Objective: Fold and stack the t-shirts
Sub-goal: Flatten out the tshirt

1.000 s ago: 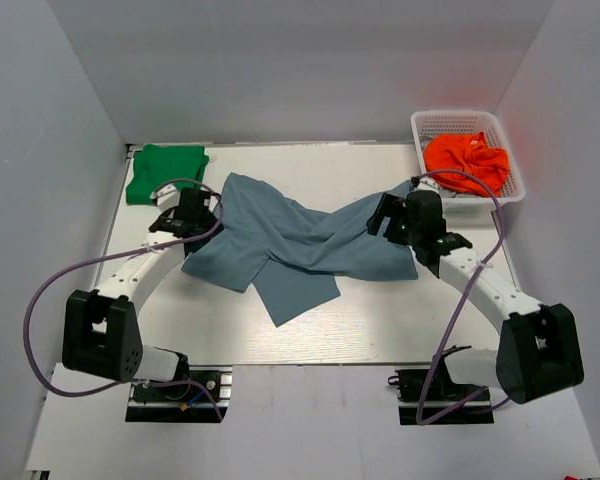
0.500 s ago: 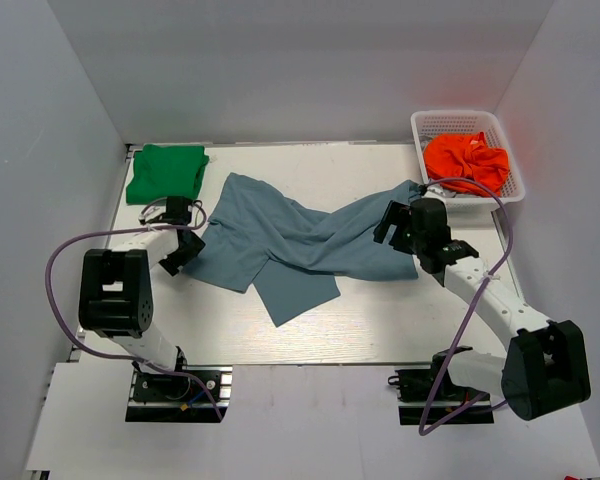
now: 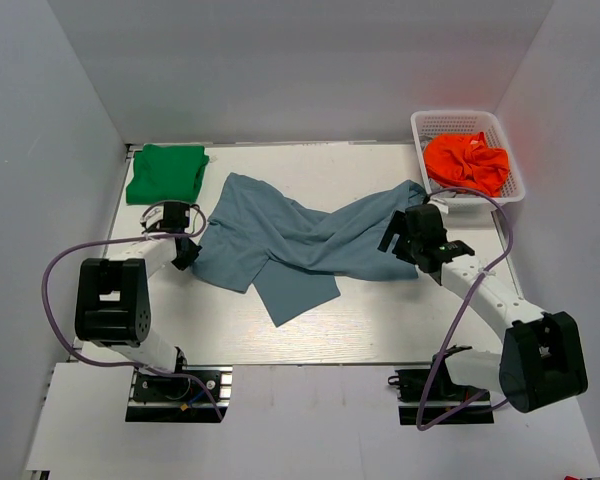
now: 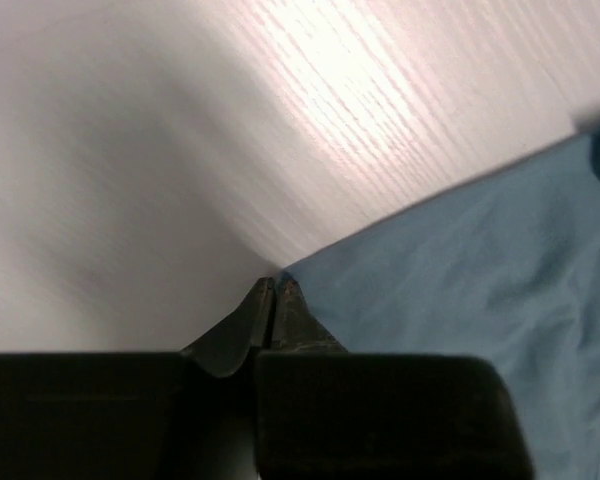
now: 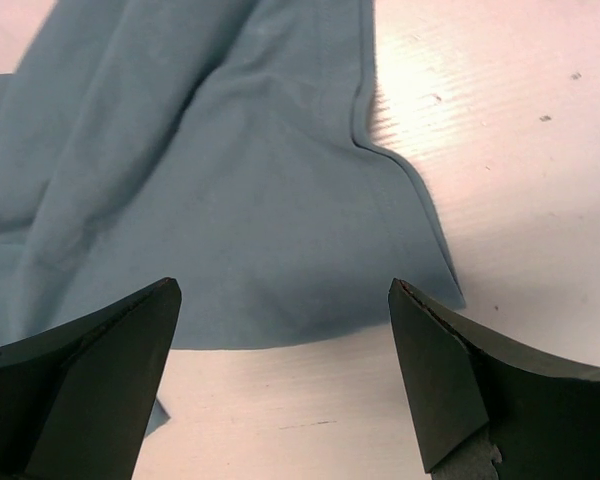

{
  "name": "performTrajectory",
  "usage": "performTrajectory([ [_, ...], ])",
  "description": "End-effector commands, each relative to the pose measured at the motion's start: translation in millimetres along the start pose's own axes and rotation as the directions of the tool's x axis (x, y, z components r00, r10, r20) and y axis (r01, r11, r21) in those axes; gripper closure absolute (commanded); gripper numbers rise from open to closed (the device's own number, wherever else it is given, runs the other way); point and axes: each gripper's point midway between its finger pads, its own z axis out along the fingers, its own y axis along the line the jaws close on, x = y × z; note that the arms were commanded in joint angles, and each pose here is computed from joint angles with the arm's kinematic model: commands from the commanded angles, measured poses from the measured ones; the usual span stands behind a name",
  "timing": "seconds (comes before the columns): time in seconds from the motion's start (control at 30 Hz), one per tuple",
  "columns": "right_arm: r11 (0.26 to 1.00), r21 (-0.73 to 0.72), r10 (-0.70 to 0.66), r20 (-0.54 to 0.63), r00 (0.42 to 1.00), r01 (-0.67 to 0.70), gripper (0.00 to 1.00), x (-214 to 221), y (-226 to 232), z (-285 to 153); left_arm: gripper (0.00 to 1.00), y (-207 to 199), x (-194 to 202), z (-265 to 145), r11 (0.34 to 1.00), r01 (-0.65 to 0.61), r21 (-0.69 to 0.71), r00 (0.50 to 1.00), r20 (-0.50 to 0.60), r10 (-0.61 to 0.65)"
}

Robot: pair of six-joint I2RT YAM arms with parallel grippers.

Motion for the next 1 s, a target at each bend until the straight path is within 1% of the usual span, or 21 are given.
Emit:
performTrajectory([
  [0.0, 0.996, 0.086, 0.035, 0.002, 0.999, -0.035, 0.10, 0.2, -15.8, -0.6, 0.95, 11.5, 39.0, 0.5, 1.000, -0.028, 0.012, 0.990, -0.135, 0.029],
  [0.03, 0.994, 0.094, 0.048, 0.005, 0.999, -0.048, 0.10, -0.1, -18.2, -0.7, 1.00, 7.3, 39.3, -1.1, 0.999, -0.030, 0.044, 0.990, -0.133, 0.035],
  [0.1, 0.992, 0.115, 0.048, -0.005, 0.999, -0.048, 0.10, 4.9, -23.1, -2.1, 1.00, 6.0, 39.9, -3.5, 0.997, -0.034, 0.064, 0.991, -0.130, 0.042],
  [0.17, 0.988, 0.141, 0.068, -0.009, 0.998, -0.066, 0.10, 8.7, -29.1, -2.3, 1.00, -2.6, 32.9, -9.8, 0.993, -0.037, 0.112, 0.995, -0.088, 0.047],
  [0.2, 0.982, 0.176, 0.070, -0.020, 0.997, -0.066, 0.10, 13.0, -37.3, -3.4, 1.00, 0.1, 34.3, -11.7, 0.992, -0.045, 0.115, 0.995, -0.085, 0.055],
  [0.27, 0.971, 0.224, 0.087, -0.020, 0.996, -0.080, 0.10, 16.9, -48.6, -2.1, 1.00, -9.5, 25.3, -23.4, 0.985, -0.040, 0.170, 0.998, -0.035, 0.047],
  [0.37, 0.964, 0.252, 0.103, -0.037, 0.994, -0.090, 0.10, 24.5, -57.9, 2.0, 1.00, -10.5, 26.5, -33.3, 0.975, -0.042, 0.218, 0.999, -0.021, 0.048],
  [0.4, 0.962, 0.256, 0.106, -0.042, 0.993, -0.091, 0.10, 27.0, -59.9, 3.9, 1.00, -12.9, 21.2, -39.7, 0.969, -0.047, 0.243, 0.999, 0.007, 0.047],
  [0.53, 0.960, 0.252, 0.137, -0.047, 0.989, -0.121, 0.10, 27.8, -60.2, 14.8, 1.00, -25.4, 21.5, -53.2, 0.943, -0.062, 0.326, 0.998, 0.001, 0.066],
  [0.57, 0.957, 0.266, 0.139, -0.077, 0.987, -0.115, 0.10, 36.2, -63.9, 20.2, 1.00, -25.4, 21.5, -53.2, 0.943, -0.062, 0.326, 0.998, 0.001, 0.066],
  [0.63, 0.957, 0.257, 0.160, -0.079, 0.984, -0.135, 0.11, 37.0, -62.2, 25.9, 1.00, -27.5, 21.4, -56.1, 0.938, -0.062, 0.340, 0.998, -0.001, 0.066],
  [0.7, 0.955, 0.257, 0.183, -0.129, 0.975, -0.145, 0.17, 47.8, -61.3, 33.2, 1.00, -28.5, 22.5, -56.8, 0.936, -0.061, 0.347, 0.998, -0.006, 0.068],
  [0.73, 0.953, 0.265, 0.191, -0.136, 0.972, -0.150, 0.23, 50.2, -62.9, 35.8, 1.00, -27.6, 22.6, -58.6, 0.936, -0.061, 0.347, 0.998, -0.006, 0.068],
  [0.8, 0.952, 0.263, 0.204, -0.159, 0.966, -0.158, 0.30, 57.2, -62.7, 38.2, 1.00, -27.0, 22.1, -61.2, 0.935, -0.061, 0.349, 0.998, -0.004, 0.067],
  [0.9, 0.955, 0.243, 0.215, -0.164, 0.963, -0.172, 0.47, 60.3, -60.2, 34.7, 1.00, -30.1, 22.5, -65.5, 0.927, -0.060, 0.370, 0.998, -0.008, 0.068],
  [0.93, 0.954, 0.241, 0.223, -0.165, 0.961, -0.180, 0.53, 62.1, -60.1, 33.9, 1.00, -33.5, 20.4, -72.3, 0.917, -0.060, 0.395, 0.998, -0.001, 0.065],
  [0.97, 0.956, 0.231, 0.223, -0.161, 0.961, -0.183, 0.70, 64.8, -60.2, 33.7, 1.00, -34.2, 18.9, -74.5, 0.914, -0.060, 0.401, 0.998, 0.006, 0.062],
])
